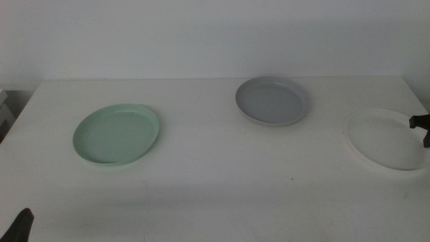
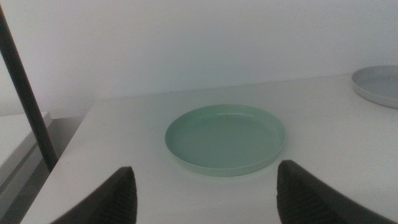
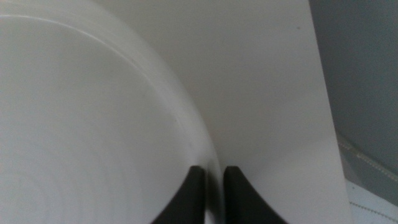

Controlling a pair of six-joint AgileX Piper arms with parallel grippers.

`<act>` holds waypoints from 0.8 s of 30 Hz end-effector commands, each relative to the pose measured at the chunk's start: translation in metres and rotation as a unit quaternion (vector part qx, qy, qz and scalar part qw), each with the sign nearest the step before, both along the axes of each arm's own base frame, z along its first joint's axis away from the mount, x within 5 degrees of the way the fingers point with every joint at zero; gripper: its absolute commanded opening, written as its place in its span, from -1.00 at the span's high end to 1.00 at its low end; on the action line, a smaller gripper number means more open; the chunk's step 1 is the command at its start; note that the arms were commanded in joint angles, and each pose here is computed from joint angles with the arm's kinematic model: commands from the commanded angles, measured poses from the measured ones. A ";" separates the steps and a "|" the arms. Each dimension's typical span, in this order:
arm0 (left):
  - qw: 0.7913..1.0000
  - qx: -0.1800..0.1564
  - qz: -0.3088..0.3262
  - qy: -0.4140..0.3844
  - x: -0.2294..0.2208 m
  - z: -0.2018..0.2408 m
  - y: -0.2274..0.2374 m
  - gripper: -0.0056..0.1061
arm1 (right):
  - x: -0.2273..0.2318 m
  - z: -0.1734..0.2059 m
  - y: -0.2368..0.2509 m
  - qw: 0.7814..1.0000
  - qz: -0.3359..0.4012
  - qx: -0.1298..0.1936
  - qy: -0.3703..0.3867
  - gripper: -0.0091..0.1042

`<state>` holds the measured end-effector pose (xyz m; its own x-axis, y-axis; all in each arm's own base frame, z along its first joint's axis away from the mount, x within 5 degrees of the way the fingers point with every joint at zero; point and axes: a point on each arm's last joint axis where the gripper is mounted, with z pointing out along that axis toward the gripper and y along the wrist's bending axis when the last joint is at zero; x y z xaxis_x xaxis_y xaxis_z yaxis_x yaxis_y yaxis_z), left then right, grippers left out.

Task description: Stack the three bowls on top of each other.

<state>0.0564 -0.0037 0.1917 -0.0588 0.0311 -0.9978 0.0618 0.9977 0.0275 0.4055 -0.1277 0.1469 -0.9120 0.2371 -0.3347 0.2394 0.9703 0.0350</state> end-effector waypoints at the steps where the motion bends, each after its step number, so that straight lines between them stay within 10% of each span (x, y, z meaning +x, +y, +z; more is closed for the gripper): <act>1: 0.999 -0.009 0.003 -0.050 -0.001 0.010 0.001 -0.43 | 0.003 0.036 -0.004 0.999 -0.002 -0.015 -0.052 0.86; 24: 0.999 -0.009 0.003 -0.050 -0.001 0.010 0.001 -0.43 | -0.106 0.068 0.226 0.970 0.143 0.130 -0.147 0.86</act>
